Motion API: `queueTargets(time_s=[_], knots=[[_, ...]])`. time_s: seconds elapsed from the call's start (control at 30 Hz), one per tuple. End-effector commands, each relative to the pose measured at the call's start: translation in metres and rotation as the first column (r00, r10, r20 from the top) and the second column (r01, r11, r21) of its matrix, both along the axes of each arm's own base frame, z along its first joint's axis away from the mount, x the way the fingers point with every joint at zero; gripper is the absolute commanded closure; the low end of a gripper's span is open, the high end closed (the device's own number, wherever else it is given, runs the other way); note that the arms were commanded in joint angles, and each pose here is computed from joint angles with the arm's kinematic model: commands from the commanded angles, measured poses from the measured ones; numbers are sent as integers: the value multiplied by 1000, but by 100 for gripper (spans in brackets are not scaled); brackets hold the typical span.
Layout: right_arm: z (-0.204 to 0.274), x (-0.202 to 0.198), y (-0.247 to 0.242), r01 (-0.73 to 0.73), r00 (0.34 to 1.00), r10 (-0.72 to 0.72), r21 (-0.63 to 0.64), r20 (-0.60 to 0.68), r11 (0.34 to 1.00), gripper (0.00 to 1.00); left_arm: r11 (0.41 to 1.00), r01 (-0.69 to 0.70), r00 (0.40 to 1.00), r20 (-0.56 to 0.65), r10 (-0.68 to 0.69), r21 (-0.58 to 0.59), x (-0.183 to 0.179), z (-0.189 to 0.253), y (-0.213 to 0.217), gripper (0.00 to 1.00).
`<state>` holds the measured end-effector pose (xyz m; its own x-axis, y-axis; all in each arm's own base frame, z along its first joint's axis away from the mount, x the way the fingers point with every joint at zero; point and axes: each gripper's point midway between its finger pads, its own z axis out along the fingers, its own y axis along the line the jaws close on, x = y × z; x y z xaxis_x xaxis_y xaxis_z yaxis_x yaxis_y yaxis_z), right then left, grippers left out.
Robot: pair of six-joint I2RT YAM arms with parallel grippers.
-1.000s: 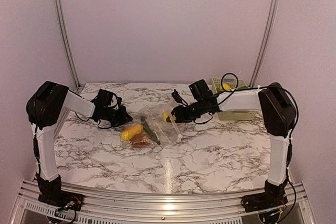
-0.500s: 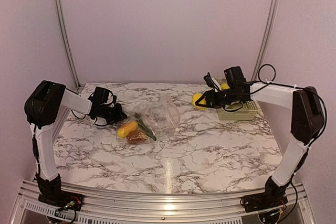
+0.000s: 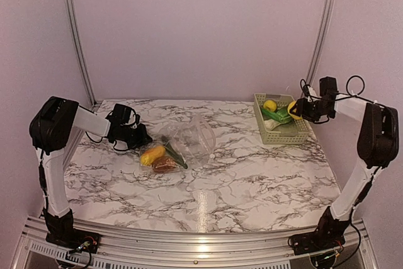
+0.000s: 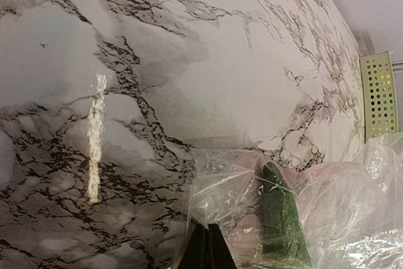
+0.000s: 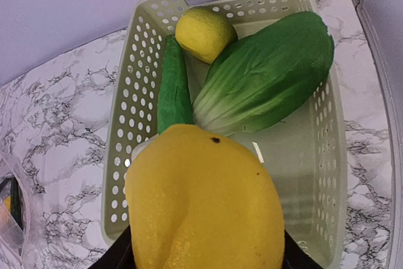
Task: Open the zip-top bag and remove the fake food
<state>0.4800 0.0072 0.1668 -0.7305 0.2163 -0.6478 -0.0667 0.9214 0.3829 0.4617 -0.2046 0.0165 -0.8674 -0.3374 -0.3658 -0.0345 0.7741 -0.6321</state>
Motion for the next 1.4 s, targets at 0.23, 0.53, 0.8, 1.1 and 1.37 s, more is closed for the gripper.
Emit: queueTargets(time_s=[0.23,0.53,0.8,1.1,1.37], knots=[[-4,20,-17,41,999,-43,-85,-22,996,31,999,4,1000,-13,-3,35,1,0,6,100],[35,14,56,-162,984,163,-20,70,987,43,1000,25,1000,19,-25,8,2,9,1,100],[18,-23,213,-492,870,488,107,69,864,59,998,58,997,51,-57,-17,1,17,-9,100],[-16,-56,322,-635,766,641,219,53,741,72,996,73,994,81,-69,-44,-2,24,-16,100],[-60,-69,369,-666,719,695,269,-16,696,77,986,119,986,129,-104,-112,-8,40,-32,100]])
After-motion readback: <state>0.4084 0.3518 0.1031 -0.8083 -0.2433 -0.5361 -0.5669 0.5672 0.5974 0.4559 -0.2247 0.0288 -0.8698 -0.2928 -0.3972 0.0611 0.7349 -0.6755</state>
